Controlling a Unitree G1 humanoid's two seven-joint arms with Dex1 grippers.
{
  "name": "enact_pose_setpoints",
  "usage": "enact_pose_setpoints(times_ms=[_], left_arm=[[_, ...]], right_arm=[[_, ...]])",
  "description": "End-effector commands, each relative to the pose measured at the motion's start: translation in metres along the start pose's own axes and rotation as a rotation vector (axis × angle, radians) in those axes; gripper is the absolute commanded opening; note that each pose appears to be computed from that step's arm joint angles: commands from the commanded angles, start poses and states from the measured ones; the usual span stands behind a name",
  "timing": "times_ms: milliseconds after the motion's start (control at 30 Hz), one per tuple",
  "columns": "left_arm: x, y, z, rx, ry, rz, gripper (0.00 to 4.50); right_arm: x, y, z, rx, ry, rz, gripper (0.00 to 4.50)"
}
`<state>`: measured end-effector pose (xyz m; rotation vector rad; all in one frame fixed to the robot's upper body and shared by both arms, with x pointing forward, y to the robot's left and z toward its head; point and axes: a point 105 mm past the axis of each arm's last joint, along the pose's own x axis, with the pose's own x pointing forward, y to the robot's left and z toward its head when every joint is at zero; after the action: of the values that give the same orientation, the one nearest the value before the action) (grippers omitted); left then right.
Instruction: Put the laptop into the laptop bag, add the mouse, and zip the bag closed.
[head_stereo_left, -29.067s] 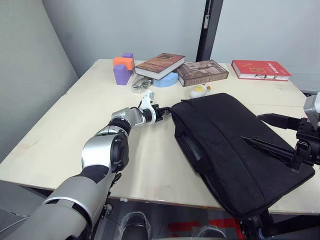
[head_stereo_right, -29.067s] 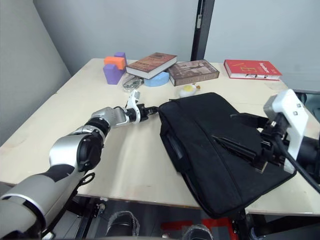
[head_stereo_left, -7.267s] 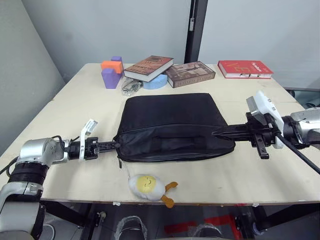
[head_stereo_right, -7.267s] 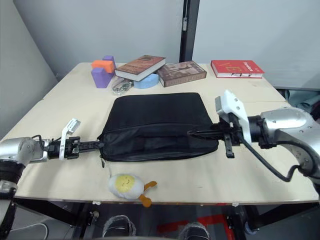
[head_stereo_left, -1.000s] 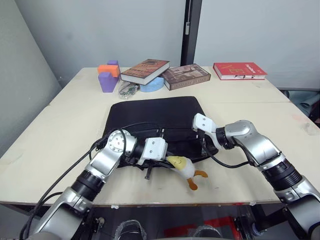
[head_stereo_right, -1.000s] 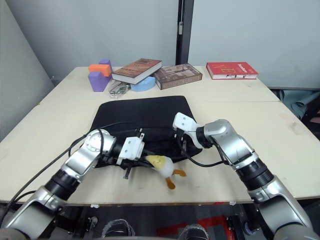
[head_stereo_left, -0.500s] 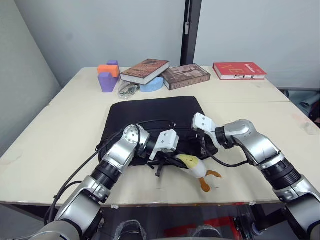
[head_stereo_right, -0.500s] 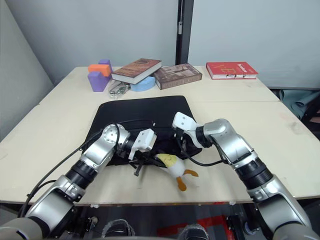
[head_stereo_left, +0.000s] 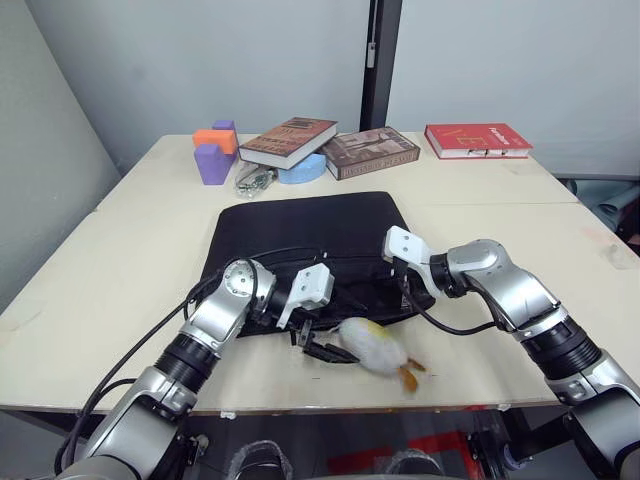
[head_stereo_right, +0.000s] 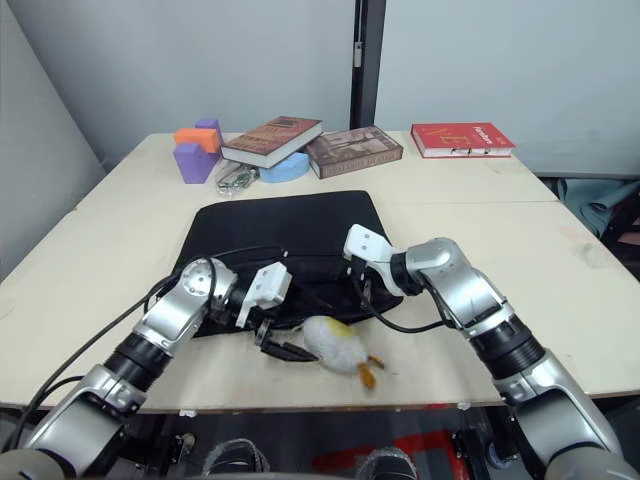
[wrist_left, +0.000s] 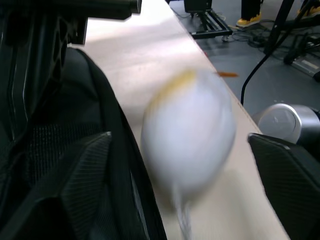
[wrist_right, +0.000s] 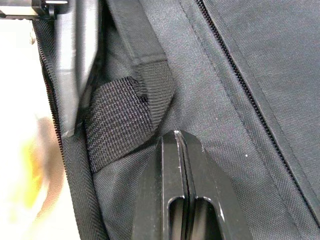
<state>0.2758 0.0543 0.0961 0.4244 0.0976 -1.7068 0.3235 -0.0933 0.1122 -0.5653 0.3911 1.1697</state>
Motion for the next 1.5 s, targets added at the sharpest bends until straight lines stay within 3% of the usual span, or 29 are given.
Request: enact_pose_setpoints(times_ms=[33, 267, 567, 667, 833, 1167, 1300, 1500], left_arm=[[-0.019, 0.002, 0.016, 0.043, -0.019, 0.058, 4.49], [-0.065, -0.006, 0.04, 0.051, -0.029, 0.15, 4.49], [-0.121, -0.006, 0.059, -0.052, -0.056, 0.302, 4.49], [-0.125, -0.003, 0.062, -0.069, -0.071, 0.327, 4.49], [-0.125, 0.007, 0.071, -0.083, -0.111, 0.333, 4.49], [-0.11, -0.012, 0.064, -0.189, -0.072, 0.147, 4.49], [-0.121, -0.008, 0.074, -0.206, -0.105, 0.175, 4.49], [-0.138, 0.004, 0.076, -0.148, -0.07, 0.243, 4.49]], right_arm=[[0.002, 0.0, -0.016, 0.035, 0.055, -0.004, 0.0], [-0.007, -0.002, -0.015, 0.027, 0.049, -0.018, 0.0], [-0.057, -0.004, 0.023, 0.04, -0.143, -0.011, 0.0], [-0.072, -0.003, 0.031, 0.049, -0.187, -0.011, 0.0], [-0.121, 0.0, 0.047, 0.064, -0.275, -0.023, 0.0], [-0.132, 0.01, 0.036, 0.059, -0.195, -0.063, 0.0], [-0.143, 0.018, 0.044, 0.067, -0.234, -0.056, 0.0], [-0.168, 0.03, 0.059, 0.063, -0.269, -0.07, 0.0]])
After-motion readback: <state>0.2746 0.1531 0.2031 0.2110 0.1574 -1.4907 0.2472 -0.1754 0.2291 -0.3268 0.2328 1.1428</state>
